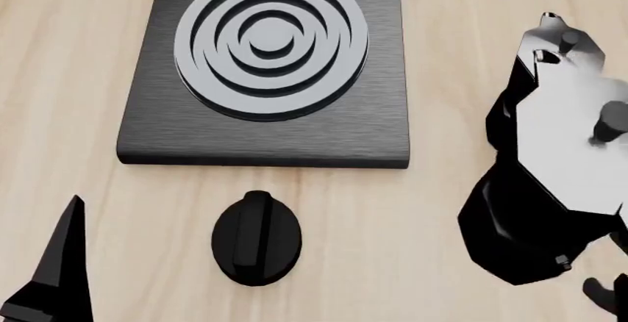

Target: Put the right moka pot on the stove.

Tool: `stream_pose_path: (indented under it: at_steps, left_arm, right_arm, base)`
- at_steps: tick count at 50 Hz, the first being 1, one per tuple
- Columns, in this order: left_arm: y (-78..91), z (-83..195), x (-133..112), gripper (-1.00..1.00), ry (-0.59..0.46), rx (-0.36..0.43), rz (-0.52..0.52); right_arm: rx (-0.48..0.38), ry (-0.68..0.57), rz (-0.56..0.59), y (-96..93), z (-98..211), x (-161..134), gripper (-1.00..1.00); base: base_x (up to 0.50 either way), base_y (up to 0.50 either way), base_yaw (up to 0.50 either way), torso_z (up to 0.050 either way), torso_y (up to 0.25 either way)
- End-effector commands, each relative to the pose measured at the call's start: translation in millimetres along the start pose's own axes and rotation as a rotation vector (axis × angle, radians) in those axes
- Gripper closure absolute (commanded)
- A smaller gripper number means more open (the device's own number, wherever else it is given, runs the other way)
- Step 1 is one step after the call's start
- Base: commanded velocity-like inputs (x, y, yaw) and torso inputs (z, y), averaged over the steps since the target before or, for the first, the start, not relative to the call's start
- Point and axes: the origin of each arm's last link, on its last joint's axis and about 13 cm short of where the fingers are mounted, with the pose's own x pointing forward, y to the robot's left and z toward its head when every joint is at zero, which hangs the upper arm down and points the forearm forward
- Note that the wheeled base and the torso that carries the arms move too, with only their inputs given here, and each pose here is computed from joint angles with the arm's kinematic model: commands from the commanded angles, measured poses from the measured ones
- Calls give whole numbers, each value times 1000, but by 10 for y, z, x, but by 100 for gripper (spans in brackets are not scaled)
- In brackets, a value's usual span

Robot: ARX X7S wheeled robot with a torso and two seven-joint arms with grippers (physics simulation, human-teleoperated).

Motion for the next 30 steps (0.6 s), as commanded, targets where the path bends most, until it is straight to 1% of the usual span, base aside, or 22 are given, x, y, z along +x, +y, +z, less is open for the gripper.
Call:
stream_pose_path:
  at_steps: [1, 15, 18, 30]
  left_arm:
    - [0, 10, -2, -100, 0, -2, -1]
    - [-3, 14, -6, -100, -3, -5, -4]
    - [-3, 14, -7, -100, -3, -5, -4]
    - [-1, 15, -7, -100, -6, -6, -4]
  right_arm:
    - [4, -29, 96, 126, 1, 195, 100]
    - [-8, -22, 193, 245, -43, 566, 100]
    - [-14, -19, 207, 246, 103, 690, 100]
    - [-14, -39, 244, 330, 171, 994, 100]
  base:
    - [0, 0, 0, 0, 0]
    - [0, 0, 0, 1, 1]
    - [0, 0, 0, 0, 0]
    - [0, 0, 0, 0, 1]
